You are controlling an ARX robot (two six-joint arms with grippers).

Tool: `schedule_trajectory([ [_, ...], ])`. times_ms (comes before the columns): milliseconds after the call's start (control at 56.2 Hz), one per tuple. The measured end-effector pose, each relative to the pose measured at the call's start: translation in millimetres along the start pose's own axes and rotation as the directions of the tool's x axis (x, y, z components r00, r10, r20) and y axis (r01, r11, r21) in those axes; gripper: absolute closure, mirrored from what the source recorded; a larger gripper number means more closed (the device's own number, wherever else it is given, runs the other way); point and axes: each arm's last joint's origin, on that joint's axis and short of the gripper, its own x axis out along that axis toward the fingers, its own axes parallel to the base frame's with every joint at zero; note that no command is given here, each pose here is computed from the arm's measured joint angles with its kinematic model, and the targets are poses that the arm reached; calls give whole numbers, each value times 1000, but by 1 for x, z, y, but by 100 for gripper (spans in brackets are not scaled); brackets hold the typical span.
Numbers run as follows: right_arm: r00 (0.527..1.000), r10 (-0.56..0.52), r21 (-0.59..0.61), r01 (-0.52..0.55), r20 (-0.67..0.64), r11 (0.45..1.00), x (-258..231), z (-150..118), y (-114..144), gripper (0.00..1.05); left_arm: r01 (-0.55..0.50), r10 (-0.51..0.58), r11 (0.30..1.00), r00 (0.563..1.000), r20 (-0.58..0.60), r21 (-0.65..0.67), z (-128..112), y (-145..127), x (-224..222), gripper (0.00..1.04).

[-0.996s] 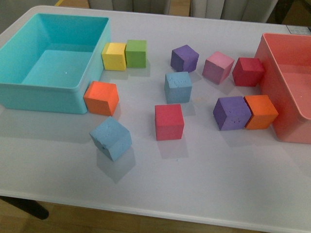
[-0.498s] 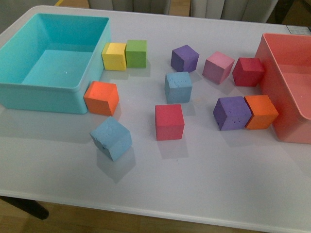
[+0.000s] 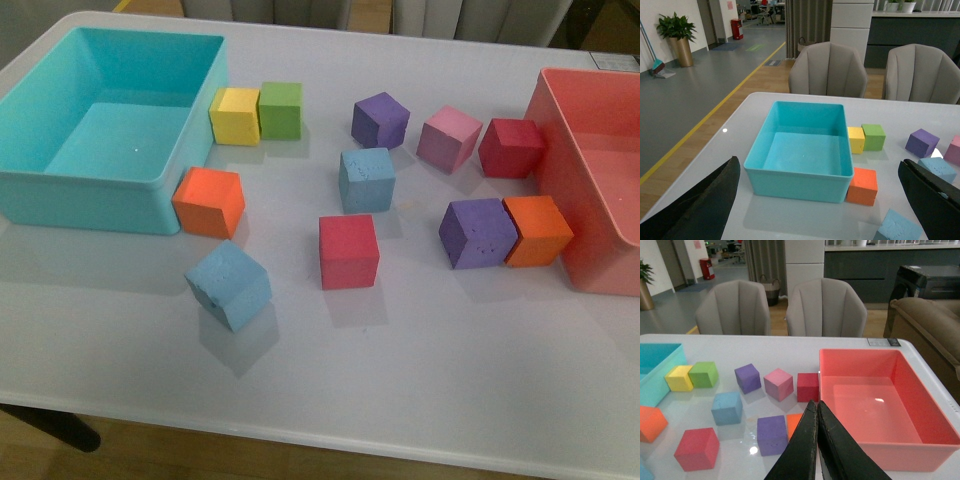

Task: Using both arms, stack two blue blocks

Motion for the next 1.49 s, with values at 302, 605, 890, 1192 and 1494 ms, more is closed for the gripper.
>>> schedule_trajectory([
  [302, 1000, 0, 0, 0, 1, 1000, 0, 0, 0, 59, -3, 3, 1000, 1000, -3, 3, 0, 0, 0, 9],
  [605, 1000, 0, 0, 0, 3, 1000, 0, 0, 0, 8, 109, 42, 956, 869, -494, 273, 9, -24, 29, 9],
  [890, 1000, -1, 0, 1, 2, 1000, 0, 0, 0, 9, 290, -101, 914, 839, -534, 283, 1, -79, 93, 9],
  [1192, 1000, -1, 0, 1, 3, 1000, 0, 0, 0, 9, 290, -113, 950, 663, -740, 115, -46, -127, 145, 9],
  [1494, 1000, -1, 0, 1, 2, 1000, 0, 0, 0, 9, 161, -64, 986, 581, -811, 38, -76, -148, 184, 9],
])
